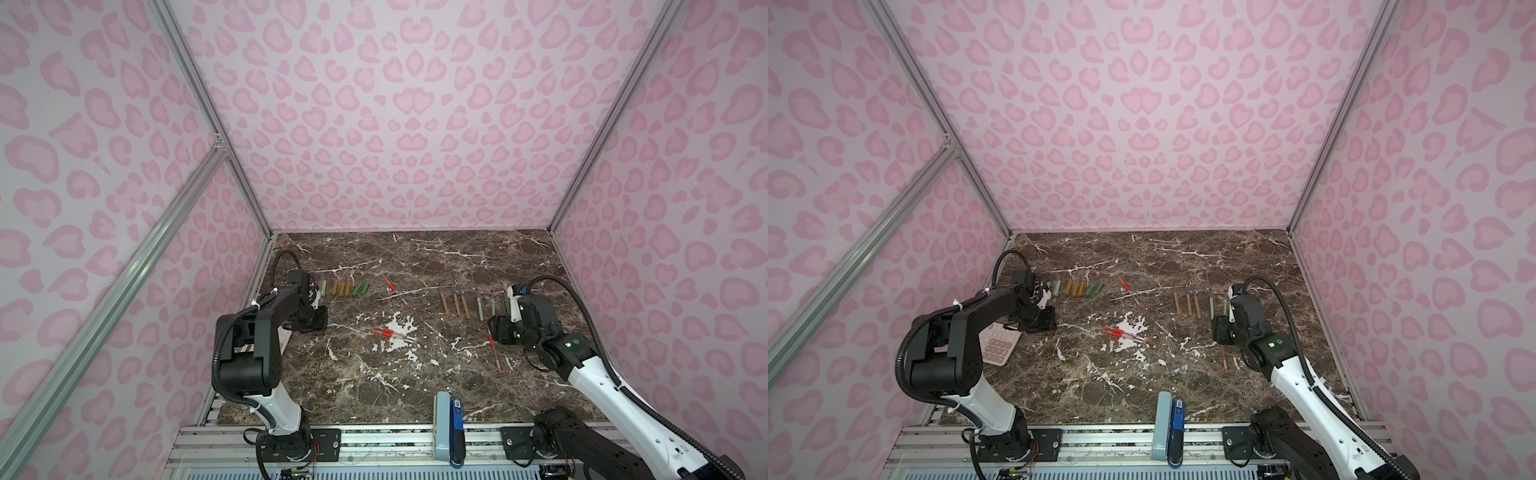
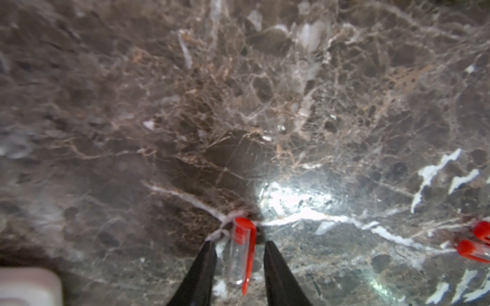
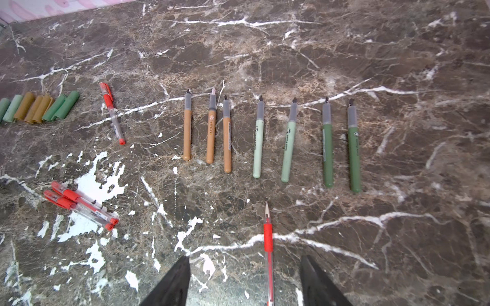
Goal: Remove pen caps from pens
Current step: Place the pen cap at the middle-left of the table, then pick up the pen from the top-center of the table.
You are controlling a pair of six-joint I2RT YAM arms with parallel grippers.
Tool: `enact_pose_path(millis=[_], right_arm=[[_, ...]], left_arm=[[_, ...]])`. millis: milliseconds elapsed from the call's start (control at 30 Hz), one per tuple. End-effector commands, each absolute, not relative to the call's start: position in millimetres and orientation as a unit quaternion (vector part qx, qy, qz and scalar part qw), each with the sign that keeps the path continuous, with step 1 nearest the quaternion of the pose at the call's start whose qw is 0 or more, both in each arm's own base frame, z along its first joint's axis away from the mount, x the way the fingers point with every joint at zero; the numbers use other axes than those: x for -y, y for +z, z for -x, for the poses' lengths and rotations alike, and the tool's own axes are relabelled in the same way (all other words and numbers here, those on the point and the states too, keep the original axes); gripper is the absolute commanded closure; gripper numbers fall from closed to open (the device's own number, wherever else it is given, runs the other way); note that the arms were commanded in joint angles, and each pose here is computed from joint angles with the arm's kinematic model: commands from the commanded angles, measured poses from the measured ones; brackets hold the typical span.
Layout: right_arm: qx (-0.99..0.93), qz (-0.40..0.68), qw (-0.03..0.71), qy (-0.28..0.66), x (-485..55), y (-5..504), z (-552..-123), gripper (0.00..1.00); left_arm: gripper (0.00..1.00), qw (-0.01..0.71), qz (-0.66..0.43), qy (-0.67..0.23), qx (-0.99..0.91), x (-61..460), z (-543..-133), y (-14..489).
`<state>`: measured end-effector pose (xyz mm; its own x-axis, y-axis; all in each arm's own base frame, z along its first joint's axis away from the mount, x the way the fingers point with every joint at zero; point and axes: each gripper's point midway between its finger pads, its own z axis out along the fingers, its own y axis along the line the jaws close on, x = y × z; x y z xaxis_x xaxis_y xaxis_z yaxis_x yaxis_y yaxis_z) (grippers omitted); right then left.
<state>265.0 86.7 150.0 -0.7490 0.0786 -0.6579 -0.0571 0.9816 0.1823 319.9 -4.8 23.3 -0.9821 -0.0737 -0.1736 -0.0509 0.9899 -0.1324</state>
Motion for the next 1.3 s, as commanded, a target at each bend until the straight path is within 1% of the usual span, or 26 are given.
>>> enact_pose_path(millis=[0, 67, 167, 333, 400, 500, 600, 800, 933, 1067, 1200, 1267], right_arm=[[-0.918, 0.026, 0.378, 0.119, -109, 168, -276, 0.31], [-0.913, 0.052, 0.388, 0.114, -123, 174, -283, 0.32], [-0.917, 0.072, 0.378, 0.108, -146, 178, -297, 0.33], [-0.922, 0.124, 0.351, 0.106, -198, 170, -321, 0.37], [-0.925, 0.144, 0.335, 0.105, -219, 167, -331, 0.38], [-0.934, 0.181, 0.29, 0.105, -252, 157, -342, 0.39], [-0.938, 0.21, 0.262, 0.088, -277, 141, -354, 0.4], [-0.941, 0.247, 0.219, 0.075, -321, 113, -380, 0.43], [-0.942, 0.264, 0.198, 0.067, -342, 93, -397, 0.47], [-0.942, 0.279, 0.176, 0.056, -353, 71, -409, 0.54], [-0.947, 0.283, 0.15, 0.021, -349, 47, -420, 0.6], [-0.948, 0.289, 0.135, 0.009, -349, 38, -420, 0.61]], left_arm=[[0.62, 0.111, 0.034, -0.059, -0.992, 3, -319, 34], [0.57, 0.125, 0.031, -0.061, -0.99, 4, -319, 40], [0.5, 0.154, 0.028, -0.061, -0.986, 5, -318, 58], [0.36, 0.244, -0.003, -0.098, -0.965, 20, -313, 87], [0.31, 0.27, -0.023, -0.108, -0.956, 26, -308, 97], [0.24, 0.325, -0.045, -0.105, -0.939, 27, -304, 116], [0.21, 0.362, -0.06, -0.108, -0.924, 29, -301, 126], [0.15, 0.392, -0.065, -0.103, -0.912, 25, -303, 143], [0.13, 0.398, -0.06, -0.107, -0.909, 25, -306, 151], [0.11, 0.402, -0.065, -0.112, -0.906, 28, -305, 150], [0.11, 0.4, -0.064, -0.113, -0.907, 28, -304, 152], [0.11, 0.402, -0.063, -0.112, -0.907, 27, -305, 154]])
